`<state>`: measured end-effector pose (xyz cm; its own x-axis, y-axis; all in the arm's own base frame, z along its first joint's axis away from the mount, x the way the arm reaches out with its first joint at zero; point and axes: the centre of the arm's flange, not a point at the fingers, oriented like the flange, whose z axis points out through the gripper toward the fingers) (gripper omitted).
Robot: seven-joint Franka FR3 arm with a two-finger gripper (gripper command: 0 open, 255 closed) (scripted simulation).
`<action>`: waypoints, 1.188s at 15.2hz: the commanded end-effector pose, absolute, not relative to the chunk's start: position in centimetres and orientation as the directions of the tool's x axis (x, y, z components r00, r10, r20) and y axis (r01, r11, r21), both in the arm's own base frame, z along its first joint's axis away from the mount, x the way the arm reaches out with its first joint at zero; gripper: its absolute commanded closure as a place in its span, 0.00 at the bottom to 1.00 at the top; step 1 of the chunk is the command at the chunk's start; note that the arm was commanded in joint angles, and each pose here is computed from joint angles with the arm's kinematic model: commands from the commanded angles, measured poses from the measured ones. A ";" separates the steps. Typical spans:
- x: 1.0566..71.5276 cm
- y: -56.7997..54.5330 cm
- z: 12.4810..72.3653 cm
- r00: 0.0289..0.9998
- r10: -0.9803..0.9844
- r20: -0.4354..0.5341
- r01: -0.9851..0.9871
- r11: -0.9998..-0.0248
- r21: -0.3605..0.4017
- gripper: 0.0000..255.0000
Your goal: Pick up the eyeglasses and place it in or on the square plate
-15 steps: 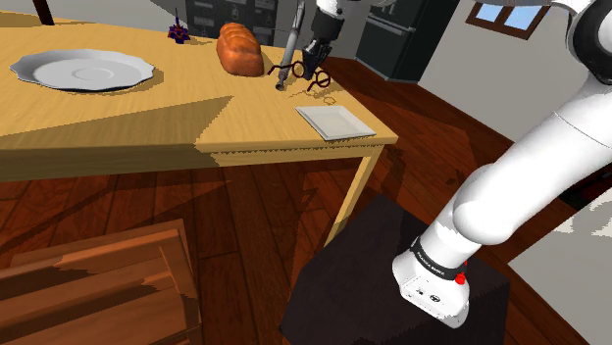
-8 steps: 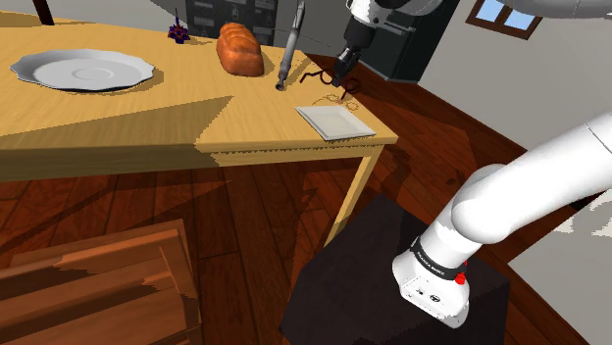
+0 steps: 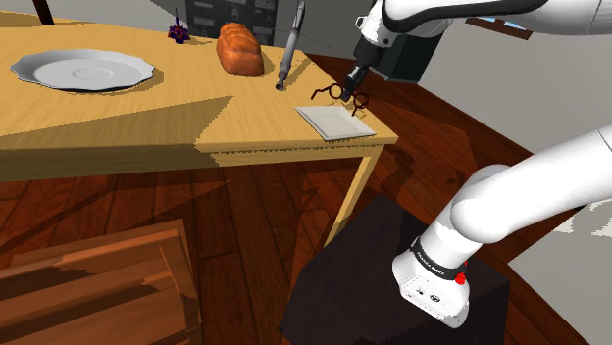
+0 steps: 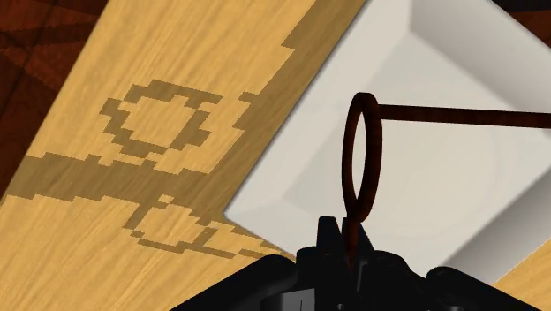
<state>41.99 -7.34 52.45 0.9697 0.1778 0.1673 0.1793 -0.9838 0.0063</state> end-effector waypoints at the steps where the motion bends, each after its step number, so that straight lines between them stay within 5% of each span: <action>1: 41.9 -7.2 51.3 0.970 0.178 0.168 0.179 -0.984 0.006 1.00; 14: 41.9 -7.2 48.8 0.970 0.178 0.168 0.179 -0.984 0.006 1.00; 15: 41.9 -7.2 48.8 0.970 0.178 0.168 0.179 -0.984 0.006 0.00; 18: 41.9 -7.2 48.8 0.970 0.178 0.168 0.179 -0.984 0.006 0.00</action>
